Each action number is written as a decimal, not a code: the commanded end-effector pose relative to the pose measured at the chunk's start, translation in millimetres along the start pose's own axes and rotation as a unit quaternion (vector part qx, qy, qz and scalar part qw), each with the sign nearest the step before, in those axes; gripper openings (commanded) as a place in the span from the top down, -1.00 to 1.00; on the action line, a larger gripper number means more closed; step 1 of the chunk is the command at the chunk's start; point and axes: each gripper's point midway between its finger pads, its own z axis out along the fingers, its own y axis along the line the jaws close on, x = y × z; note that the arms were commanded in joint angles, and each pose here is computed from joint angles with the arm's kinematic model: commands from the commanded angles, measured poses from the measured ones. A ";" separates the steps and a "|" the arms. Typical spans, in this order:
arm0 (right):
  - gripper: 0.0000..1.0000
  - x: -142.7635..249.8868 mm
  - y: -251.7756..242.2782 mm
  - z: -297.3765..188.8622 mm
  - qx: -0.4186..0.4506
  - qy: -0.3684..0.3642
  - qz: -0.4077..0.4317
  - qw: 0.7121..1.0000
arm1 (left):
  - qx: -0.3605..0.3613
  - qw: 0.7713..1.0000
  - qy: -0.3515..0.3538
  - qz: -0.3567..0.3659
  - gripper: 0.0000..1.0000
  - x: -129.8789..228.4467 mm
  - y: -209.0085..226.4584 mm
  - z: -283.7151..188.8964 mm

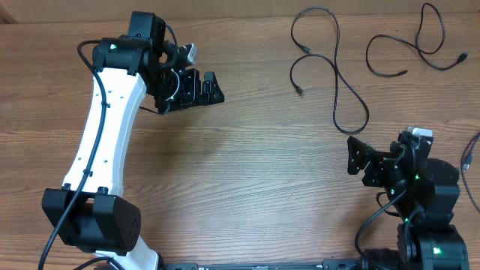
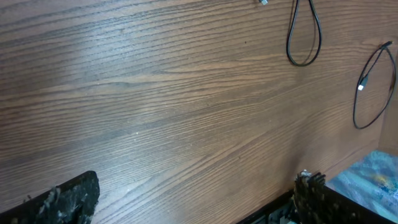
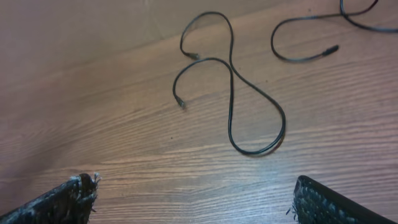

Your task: Untangle cables

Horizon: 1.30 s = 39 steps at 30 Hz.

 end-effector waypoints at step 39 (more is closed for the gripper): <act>-0.99 74.5 -23.2 27.9 0.025 0.104 0.027 0.994 | 0.000 1.000 0.000 0.000 -0.99 -2.8 1.9 1.0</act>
